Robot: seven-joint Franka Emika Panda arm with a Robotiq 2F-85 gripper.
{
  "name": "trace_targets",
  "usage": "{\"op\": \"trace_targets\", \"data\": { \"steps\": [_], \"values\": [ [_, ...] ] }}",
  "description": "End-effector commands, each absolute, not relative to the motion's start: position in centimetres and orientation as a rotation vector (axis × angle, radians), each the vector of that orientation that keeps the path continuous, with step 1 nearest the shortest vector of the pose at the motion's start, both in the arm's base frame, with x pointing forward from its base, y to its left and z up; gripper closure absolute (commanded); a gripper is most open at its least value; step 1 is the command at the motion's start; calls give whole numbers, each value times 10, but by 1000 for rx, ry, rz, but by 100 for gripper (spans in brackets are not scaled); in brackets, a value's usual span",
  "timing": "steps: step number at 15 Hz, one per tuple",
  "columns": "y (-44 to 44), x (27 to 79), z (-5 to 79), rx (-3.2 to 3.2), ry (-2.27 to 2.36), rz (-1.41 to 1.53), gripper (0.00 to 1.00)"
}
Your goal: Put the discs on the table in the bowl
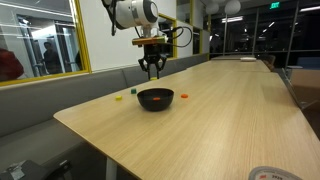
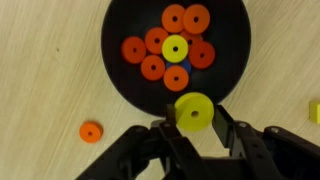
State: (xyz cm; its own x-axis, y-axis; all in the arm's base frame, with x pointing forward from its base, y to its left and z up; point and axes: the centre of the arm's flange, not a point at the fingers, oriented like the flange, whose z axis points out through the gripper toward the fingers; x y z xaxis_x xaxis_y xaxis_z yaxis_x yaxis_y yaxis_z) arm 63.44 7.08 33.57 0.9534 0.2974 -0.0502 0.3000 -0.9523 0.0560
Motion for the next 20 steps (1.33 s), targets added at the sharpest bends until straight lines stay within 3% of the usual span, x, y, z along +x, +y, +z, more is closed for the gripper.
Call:
{"op": "trace_targets", "data": {
  "steps": [1,8,10,14,20],
  "values": [
    [43,586,326,3084,301,-71,76],
    [7,572,291,3146,130,-146,76],
    [4,571,286,3154,94,-159,31],
    [3,574,291,3145,63,-160,3],
    [-7,592,328,3121,30,-69,0]
  ]
}}
